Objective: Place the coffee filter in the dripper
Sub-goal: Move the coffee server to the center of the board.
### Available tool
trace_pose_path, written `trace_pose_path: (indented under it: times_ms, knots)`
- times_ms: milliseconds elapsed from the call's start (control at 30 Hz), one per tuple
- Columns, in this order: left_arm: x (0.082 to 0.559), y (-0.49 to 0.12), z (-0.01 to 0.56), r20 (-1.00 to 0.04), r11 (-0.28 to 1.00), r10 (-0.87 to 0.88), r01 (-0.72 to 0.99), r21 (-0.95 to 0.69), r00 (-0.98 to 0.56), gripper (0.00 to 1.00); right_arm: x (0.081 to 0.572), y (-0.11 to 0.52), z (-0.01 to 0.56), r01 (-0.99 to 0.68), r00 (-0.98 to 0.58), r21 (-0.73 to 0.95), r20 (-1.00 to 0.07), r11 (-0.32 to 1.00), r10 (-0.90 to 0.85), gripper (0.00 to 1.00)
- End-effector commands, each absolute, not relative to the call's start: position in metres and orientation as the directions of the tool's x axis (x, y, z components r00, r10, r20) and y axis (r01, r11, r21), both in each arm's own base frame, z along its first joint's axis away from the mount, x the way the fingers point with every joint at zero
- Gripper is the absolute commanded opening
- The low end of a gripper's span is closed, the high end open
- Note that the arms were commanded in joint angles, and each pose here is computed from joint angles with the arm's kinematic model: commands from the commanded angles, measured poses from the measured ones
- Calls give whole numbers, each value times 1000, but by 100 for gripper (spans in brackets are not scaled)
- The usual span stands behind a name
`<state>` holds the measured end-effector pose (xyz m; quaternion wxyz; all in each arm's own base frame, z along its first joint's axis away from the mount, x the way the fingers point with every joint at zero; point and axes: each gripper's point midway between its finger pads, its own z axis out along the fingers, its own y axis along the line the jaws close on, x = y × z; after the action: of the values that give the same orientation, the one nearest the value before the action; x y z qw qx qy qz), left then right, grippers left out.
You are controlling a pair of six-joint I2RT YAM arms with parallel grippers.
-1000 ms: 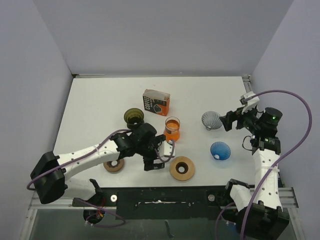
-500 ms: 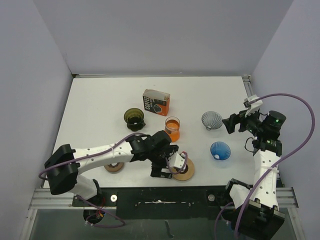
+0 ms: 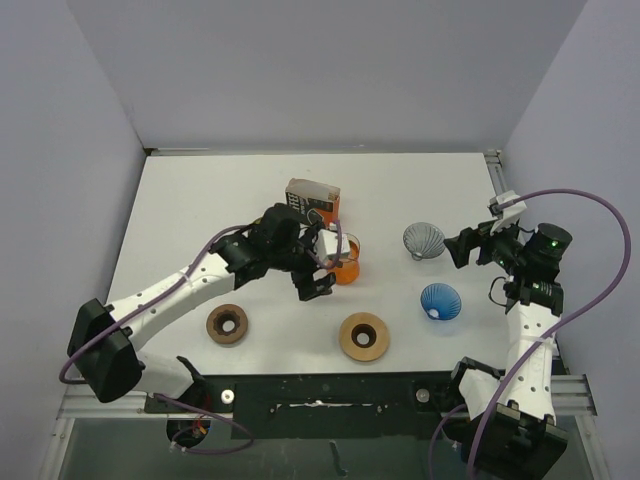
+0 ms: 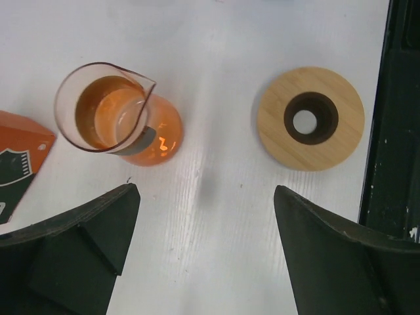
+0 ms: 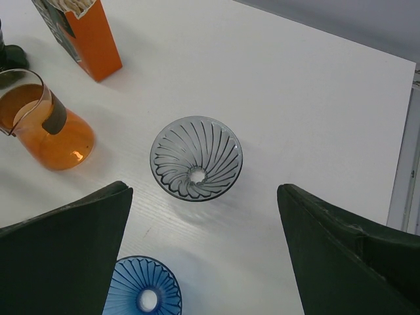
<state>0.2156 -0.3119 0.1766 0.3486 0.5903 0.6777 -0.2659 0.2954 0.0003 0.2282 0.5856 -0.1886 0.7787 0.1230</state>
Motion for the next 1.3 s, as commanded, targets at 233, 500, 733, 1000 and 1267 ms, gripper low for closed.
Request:
trace_pose_path:
  times_ms: [233,500,733,1000,1267]
  knots:
    - [305,-270,244,-918,576,326,818,2,-227,78,299,0,246,-433,-175,-79,-970,898,-170,97]
    - [377,-175,224,-881,841,191,534,-80,-433,69,299,2,246,-437,-176,-79,-969,896,-171,98]
    - [412,-130,174,-808,901,170,420,-104,-565,63,300,2,244,-439,-184,-71,-969,896,-167,98]
    - [433,-115,129,-731,917,175,380,-123,-659,58,300,2,244,-436,-186,-76,-967,897,-172,98]
    - [434,-127,114,-693,893,169,406,-193,-701,42,300,2,242,-436,-190,-76,-966,897,-174,98]
